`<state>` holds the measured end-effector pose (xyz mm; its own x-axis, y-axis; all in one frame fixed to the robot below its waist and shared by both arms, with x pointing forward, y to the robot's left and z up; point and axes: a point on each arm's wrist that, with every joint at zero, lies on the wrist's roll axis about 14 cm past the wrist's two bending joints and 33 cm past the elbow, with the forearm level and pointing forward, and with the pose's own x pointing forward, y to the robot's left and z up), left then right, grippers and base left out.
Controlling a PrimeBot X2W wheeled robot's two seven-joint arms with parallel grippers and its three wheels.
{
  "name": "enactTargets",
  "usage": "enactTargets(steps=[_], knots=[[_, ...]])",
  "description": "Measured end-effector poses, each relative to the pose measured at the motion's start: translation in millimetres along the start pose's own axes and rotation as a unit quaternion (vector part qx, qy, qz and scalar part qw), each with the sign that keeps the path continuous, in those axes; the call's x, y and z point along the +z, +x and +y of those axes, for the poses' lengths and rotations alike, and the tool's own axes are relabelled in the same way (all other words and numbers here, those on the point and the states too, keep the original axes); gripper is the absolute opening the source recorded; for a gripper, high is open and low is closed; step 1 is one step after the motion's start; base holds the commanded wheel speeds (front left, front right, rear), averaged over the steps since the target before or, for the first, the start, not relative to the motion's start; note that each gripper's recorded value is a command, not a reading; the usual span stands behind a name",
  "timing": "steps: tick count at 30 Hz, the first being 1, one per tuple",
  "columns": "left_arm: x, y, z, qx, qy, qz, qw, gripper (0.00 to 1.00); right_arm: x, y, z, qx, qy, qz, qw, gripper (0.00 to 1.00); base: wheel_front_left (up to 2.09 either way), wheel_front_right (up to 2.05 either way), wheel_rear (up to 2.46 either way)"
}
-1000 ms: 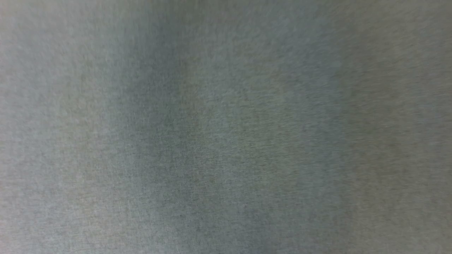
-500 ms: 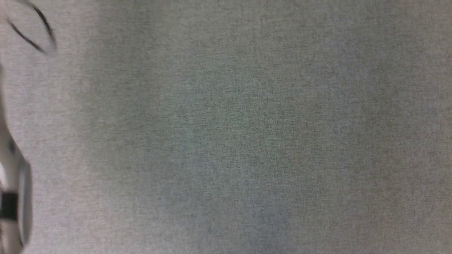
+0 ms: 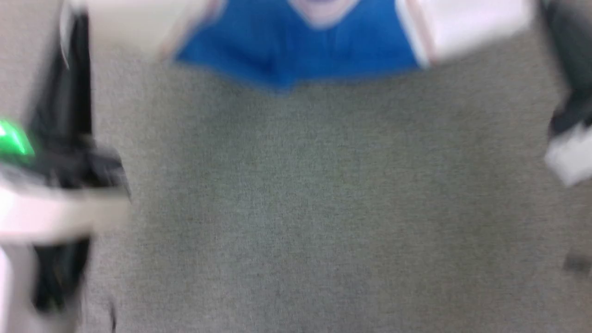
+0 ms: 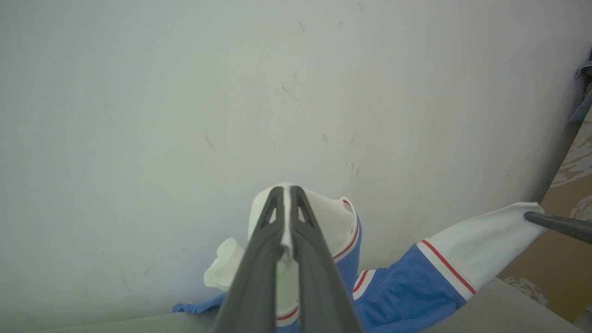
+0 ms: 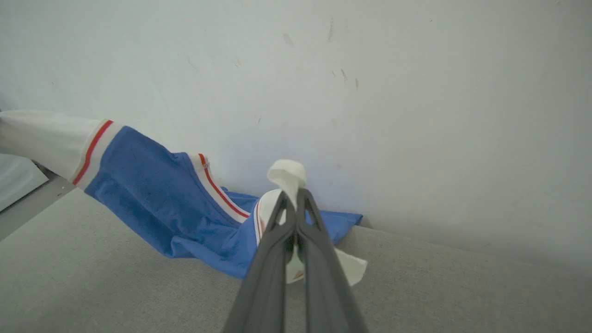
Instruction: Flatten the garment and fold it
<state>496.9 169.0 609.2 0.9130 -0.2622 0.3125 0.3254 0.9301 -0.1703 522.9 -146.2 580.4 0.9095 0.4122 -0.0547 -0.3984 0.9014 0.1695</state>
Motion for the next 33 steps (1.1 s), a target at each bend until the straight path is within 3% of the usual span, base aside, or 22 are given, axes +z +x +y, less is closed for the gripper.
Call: enactTargets(steps=[3, 7, 16, 19, 25, 30, 33], knots=[[-24.5, -43.5, -4.7, 0.023, -0.03, 0.057, 0.998, 0.0, -40.2, -37.7, 8.2, -0.017, 0.055, 0.052, 0.997, 0.0, 0.0, 0.0, 0.0], [-64.5, -99.8, -21.7, 0.03, -0.074, 0.15, 0.986, 0.0, -95.9, -90.4, 26.8, -0.032, 0.127, 0.132, 0.983, 0.0, 0.0, 0.0, 0.0], [-118.1, -192.5, -50.6, 0.026, -0.103, 0.296, 0.949, 0.0, -177.3, -201.1, 55.3, -0.065, 0.241, 0.278, 0.927, 0.0, 0.0, 0.0, 0.0], [-123.5, -218.9, -57.2, 0.028, -0.12, 0.336, 0.934, 0.0, -191.3, -236.1, 44.4, -0.098, 0.251, 0.308, 0.912, 0.0, 0.0, 0.0, 0.0], [-125.2, -266.7, -50.2, 0.032, -0.105, 0.406, 0.907, 0.0, -214.3, -301.5, 24.8, -0.163, 0.263, 0.362, 0.879, 0.0, 0.0, 0.0, 0.0], [-124.1, -286.6, -42.6, 0.036, -0.088, 0.437, 0.894, 0.0, -224.5, -326.8, 17.6, -0.189, 0.263, 0.383, 0.865, 0.0, 0.0, 0.0, 0.0], [-125.8, -299.8, -39.4, 0.039, -0.078, 0.46, 0.883, 0.0, -227.4, -331.0, 17.8, -0.194, 0.264, 0.385, 0.863, 0.0, 0.0, 0.0, 0.0]])
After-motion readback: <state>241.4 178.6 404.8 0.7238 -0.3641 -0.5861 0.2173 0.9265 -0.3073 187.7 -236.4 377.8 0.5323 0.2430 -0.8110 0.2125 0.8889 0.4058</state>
